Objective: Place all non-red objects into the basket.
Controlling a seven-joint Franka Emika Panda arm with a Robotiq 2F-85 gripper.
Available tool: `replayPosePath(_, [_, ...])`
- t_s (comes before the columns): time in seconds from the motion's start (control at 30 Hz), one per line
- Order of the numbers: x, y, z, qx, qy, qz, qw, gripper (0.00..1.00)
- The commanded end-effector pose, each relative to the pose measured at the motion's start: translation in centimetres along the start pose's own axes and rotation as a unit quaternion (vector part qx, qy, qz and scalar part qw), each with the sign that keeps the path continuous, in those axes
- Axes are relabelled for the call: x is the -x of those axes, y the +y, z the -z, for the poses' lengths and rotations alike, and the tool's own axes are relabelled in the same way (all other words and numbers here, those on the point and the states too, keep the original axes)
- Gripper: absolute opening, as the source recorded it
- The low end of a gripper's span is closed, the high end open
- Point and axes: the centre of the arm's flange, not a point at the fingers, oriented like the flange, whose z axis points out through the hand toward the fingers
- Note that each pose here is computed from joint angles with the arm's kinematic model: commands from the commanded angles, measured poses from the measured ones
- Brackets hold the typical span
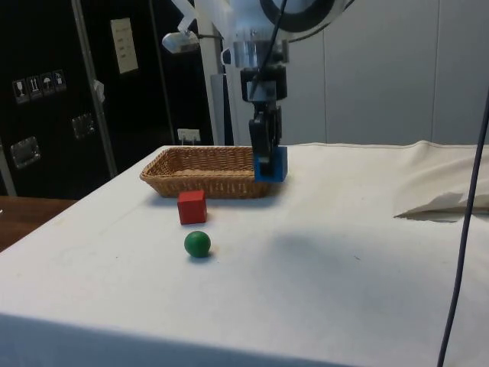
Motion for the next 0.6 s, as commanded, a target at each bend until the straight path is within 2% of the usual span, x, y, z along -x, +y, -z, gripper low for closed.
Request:
replayPosePath(0.0, [0.0, 0.2, 0.4, 0.003, -0.002, -0.001, 0.99999, 0.01])
replayPosePath(0.33, [-0.8, 0.0, 1.5, -0.002, 0.006, 0.0, 0.99998, 0.01])
replayPosePath(0.53, [-2.8, 0.2, 1.4, 0.0, 0.006, -0.004, 0.99997, 0.01])
replayPosePath(0.57, [-2.4, 0.1, 1.6, 0.0, 0.01, -0.002, 0.99995, 0.01])
